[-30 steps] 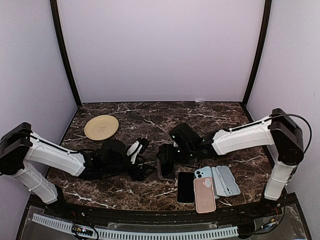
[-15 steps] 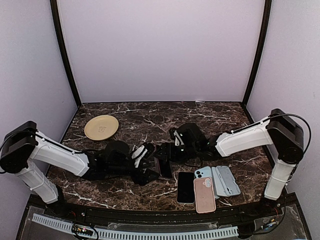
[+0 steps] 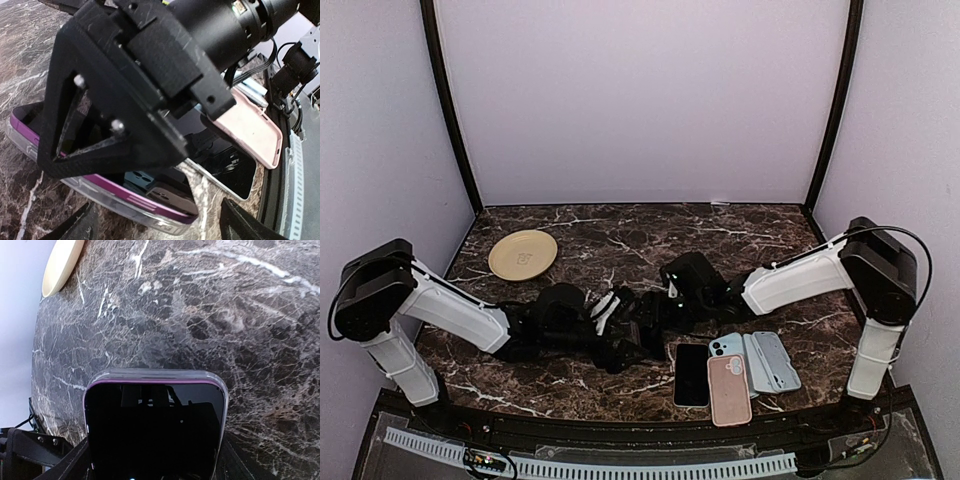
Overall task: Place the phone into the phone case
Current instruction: Press the corner of the phone case at the bottom left corner of the phone case, then pass from the right arm to the left, then place the phone with the phone case at the center of the board, then pick up the phone with the phone case at the center of the board.
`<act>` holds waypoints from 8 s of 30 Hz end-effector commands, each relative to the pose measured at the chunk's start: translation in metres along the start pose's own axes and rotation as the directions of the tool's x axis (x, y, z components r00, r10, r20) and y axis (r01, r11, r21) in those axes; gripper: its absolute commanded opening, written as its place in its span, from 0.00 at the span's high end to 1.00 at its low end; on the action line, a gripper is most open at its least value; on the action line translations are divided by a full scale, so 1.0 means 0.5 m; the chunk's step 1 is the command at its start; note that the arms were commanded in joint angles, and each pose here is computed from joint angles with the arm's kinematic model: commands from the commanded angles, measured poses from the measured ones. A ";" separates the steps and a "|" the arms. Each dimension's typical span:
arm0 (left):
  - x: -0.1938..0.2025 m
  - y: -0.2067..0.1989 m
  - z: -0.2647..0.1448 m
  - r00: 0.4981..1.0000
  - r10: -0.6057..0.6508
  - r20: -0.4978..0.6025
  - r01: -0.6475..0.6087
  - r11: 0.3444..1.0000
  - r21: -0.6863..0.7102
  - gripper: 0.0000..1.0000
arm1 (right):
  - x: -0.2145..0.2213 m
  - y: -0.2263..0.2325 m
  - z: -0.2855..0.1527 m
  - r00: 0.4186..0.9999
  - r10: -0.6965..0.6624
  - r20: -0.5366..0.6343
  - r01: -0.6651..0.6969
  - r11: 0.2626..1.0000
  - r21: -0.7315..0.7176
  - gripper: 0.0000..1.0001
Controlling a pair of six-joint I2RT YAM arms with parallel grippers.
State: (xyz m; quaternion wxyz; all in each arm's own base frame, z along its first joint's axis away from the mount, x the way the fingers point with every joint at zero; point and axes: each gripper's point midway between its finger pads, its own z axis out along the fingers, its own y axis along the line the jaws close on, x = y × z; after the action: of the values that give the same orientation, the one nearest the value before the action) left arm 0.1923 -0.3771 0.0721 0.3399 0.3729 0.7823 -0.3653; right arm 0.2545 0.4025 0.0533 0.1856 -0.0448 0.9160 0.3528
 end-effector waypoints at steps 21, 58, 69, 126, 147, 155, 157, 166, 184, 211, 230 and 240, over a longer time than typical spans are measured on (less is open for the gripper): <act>-0.042 0.085 0.033 0.985 -0.170 0.040 0.174 0.975 -0.137 0.32 | -0.107 0.108 -0.098 0.968 0.022 0.250 -0.011 0.999 -0.046 0.67; -0.332 -0.171 -0.294 0.798 0.089 0.596 -0.263 0.941 0.212 1.00 | -0.046 0.338 -0.466 0.709 -0.466 0.530 0.698 0.573 -0.430 0.09; -0.354 -0.218 -0.331 0.790 0.029 0.612 -0.285 0.901 0.326 1.00 | -0.027 0.420 -0.485 0.635 -0.522 0.570 0.772 0.437 -0.461 0.41; -0.274 -0.217 -0.283 0.855 -0.042 0.516 -0.226 0.866 0.445 1.00 | -0.039 0.335 -0.441 0.698 -0.510 0.503 0.713 0.560 -0.422 0.35; -0.161 -0.100 -0.170 0.863 -0.429 0.269 0.212 0.788 0.578 1.00 | 0.001 0.239 -0.290 0.867 -0.397 0.301 0.497 0.646 -0.580 0.80; -0.109 -0.017 -0.067 0.791 -0.592 0.150 0.463 0.742 0.485 0.86 | -0.005 0.160 -0.173 0.940 -0.326 0.102 0.332 0.803 -0.494 0.97; -0.093 0.006 -0.052 0.783 -0.604 0.153 0.500 0.755 0.425 0.77 | -0.008 0.134 -0.150 0.947 -0.315 0.070 0.311 0.835 -0.453 0.97; -0.036 0.073 0.003 0.805 -0.587 0.088 0.566 0.804 0.183 0.71 | -0.022 0.044 -0.087 0.978 -0.207 -0.026 0.181 0.905 -0.385 0.94; 0.075 0.157 0.058 0.719 -0.690 -0.082 0.670 0.720 -0.182 0.49 | -0.021 -0.097 0.007 0.979 -0.144 -0.141 0.115 0.974 -0.195 0.86; 0.046 0.185 0.017 0.787 -0.614 -0.061 0.569 0.761 -0.313 0.50 | -0.079 -0.135 -0.025 0.964 -0.220 -0.149 0.259 0.903 0.343 0.34; -0.036 0.287 -0.156 0.868 -0.481 0.124 0.468 0.709 -0.527 0.30 | -0.005 -0.059 0.034 0.977 -0.184 -0.111 0.213 0.758 0.617 0.01; -0.046 0.281 -0.170 0.875 -0.465 0.135 0.463 0.721 -0.516 0.30 | 0.033 -0.106 0.036 0.974 -0.166 -0.152 0.225 0.721 0.655 0.05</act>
State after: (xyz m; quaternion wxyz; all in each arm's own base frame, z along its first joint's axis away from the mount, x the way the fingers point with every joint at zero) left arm 0.2990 -0.2568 0.0741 0.3088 0.0493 0.9270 -0.2073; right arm 0.2677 0.3973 0.0226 0.2068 -0.0856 0.9743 0.0236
